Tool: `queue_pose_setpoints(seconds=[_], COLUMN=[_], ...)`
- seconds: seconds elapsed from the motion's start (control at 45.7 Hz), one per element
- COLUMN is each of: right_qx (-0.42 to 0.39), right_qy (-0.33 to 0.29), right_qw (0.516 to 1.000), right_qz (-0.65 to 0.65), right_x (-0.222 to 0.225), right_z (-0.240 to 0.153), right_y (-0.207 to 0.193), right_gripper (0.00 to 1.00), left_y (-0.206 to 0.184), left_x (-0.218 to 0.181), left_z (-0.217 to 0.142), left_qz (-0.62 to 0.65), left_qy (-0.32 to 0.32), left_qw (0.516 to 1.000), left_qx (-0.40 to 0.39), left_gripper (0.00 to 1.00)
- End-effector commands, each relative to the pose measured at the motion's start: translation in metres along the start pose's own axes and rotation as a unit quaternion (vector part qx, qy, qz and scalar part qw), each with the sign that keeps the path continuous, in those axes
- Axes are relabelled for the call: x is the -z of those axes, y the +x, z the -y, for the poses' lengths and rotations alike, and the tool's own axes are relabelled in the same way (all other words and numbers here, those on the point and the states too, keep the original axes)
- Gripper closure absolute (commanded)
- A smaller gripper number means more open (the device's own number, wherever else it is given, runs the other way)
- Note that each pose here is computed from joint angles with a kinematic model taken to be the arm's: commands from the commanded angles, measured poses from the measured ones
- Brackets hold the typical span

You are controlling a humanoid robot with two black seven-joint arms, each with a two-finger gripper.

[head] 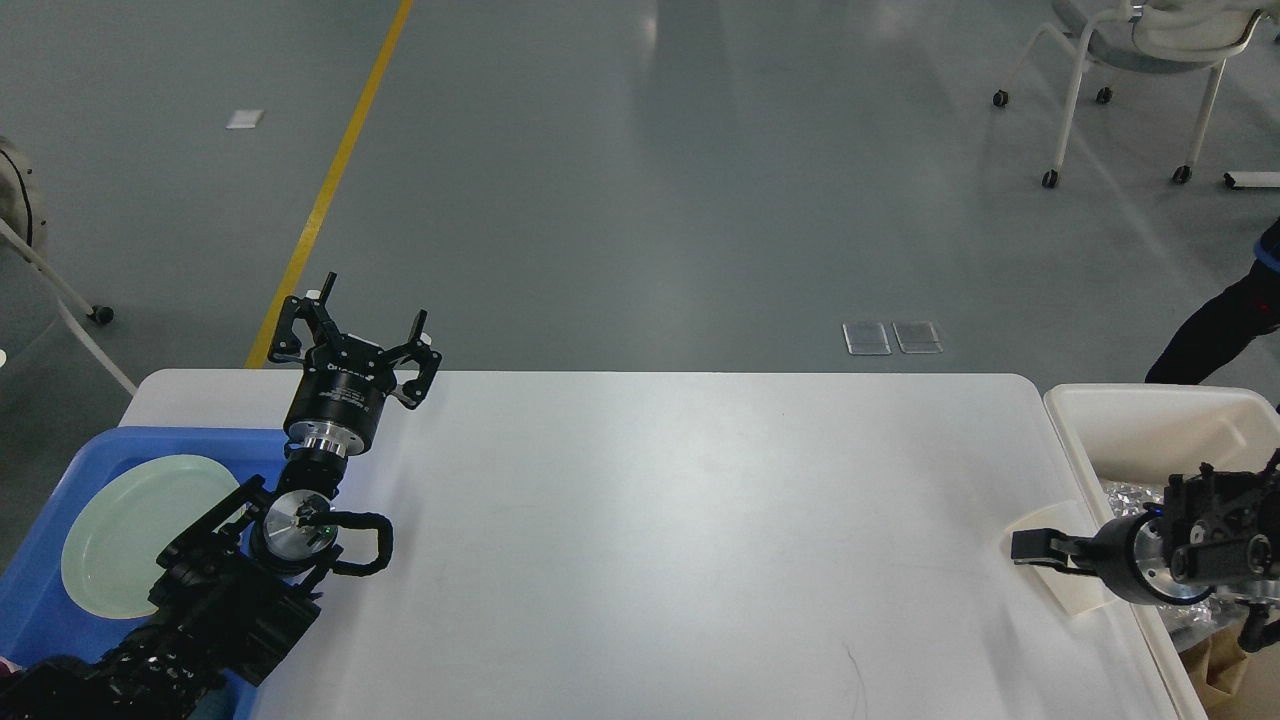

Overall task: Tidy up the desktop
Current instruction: 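Lower the right gripper to the white paper cup and grasp it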

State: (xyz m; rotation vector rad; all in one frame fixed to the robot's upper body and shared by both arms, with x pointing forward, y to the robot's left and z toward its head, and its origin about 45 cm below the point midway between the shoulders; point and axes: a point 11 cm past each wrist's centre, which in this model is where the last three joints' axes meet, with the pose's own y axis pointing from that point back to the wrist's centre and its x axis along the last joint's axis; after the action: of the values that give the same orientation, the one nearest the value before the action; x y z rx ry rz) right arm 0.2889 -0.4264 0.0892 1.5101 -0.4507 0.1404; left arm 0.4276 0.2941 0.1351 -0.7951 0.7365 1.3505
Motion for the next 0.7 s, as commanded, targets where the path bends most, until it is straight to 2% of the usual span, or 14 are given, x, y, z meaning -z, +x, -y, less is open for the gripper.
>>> queue_pose_setpoints(seconds=[0.0, 0.503, 0.591, 0.679], right_qx=[-0.017, -0.029, -0.036, -0.032], right_qy=[-0.011, -0.038, -0.039, -0.040], right_qw=[1.000, 0.993, 0.991, 0.991], right_qz=[-0.016, -0.108, -0.122, -0.127], right_x=[-0.006, -0.025, -0.022, -0.020], right_z=[0.011, 0.027, 0.037, 0.042], right_y=[0.002, 0.003, 0.000, -0.007], right_gripper=[0.00, 0.00, 0.04, 0.21], left_y=[0.000, 0.000, -0.001, 0.000], left_x=[0.000, 0.000, 0.000, 0.000], left_z=[0.000, 0.000, 0.001, 0.000], left_qz=[0.000, 0.000, 0.000, 0.000], left_qy=[0.000, 0.000, 0.000, 0.000], left_qw=[1.000, 1.000, 1.000, 1.000], left_qx=[0.000, 0.000, 0.001, 0.000], left_gripper=[0.01, 0.01, 0.01, 0.01])
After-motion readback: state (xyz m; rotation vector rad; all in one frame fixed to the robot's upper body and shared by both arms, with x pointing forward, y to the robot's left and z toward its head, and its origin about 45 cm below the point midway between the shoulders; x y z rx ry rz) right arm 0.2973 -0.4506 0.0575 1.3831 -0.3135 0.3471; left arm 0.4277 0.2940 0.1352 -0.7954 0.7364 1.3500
